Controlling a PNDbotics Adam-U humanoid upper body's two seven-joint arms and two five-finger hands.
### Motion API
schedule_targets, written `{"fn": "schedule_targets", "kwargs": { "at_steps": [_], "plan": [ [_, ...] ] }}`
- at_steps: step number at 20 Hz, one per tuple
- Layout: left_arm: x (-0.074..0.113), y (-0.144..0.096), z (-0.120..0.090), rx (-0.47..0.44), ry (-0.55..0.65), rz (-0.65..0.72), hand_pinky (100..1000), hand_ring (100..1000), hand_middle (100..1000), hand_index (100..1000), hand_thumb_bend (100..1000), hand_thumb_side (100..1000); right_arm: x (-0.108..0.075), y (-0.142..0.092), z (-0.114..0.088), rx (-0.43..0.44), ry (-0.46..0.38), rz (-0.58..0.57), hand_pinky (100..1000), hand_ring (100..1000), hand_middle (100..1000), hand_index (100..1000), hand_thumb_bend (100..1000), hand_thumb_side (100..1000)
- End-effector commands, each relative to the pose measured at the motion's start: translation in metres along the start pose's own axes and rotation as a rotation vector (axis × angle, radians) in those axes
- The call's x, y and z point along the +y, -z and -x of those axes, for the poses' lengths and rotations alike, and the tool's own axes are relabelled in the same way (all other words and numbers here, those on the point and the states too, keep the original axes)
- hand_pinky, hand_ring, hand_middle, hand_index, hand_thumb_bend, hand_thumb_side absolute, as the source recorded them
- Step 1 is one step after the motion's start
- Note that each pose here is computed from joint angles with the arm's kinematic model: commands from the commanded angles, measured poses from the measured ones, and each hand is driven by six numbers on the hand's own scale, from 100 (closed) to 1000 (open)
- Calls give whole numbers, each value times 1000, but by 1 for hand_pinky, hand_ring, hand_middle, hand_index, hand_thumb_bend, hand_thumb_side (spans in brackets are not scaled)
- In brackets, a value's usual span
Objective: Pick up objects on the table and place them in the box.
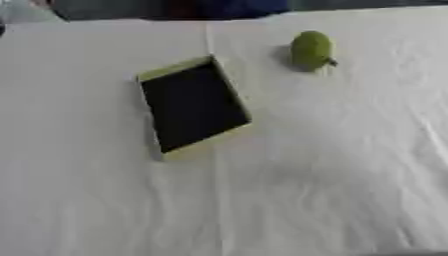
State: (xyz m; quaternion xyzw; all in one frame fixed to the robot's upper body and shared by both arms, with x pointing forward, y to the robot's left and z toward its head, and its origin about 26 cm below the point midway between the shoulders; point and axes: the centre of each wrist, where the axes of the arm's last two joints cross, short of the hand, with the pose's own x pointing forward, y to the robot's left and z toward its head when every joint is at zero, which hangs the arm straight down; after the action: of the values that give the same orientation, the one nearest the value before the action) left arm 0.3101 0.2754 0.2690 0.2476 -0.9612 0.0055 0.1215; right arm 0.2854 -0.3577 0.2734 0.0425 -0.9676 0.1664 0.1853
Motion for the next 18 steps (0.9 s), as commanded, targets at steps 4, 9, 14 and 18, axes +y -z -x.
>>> {"fn": "schedule_targets", "kwargs": {
  "at_steps": [4,9,14,18],
  "plan": [
    [7,5,-3,-31,24,14,725,693,662,824,546,100,-43,22,-11,-16,-277,-141,854,814,729,852,100,405],
    [8,3,-2,-25,32,20,724,693,662,824,543,100,-81,29,-8,5,-486,-239,854,853,804,877,100,325],
    [8,2,-2,-20,32,25,724,692,661,824,540,100,-113,37,-6,46,-651,-332,846,867,834,890,100,294],
    [8,2,-2,-18,29,31,724,691,660,823,535,100,-134,39,1,103,-752,-423,842,879,858,907,100,330]
  ]
}}
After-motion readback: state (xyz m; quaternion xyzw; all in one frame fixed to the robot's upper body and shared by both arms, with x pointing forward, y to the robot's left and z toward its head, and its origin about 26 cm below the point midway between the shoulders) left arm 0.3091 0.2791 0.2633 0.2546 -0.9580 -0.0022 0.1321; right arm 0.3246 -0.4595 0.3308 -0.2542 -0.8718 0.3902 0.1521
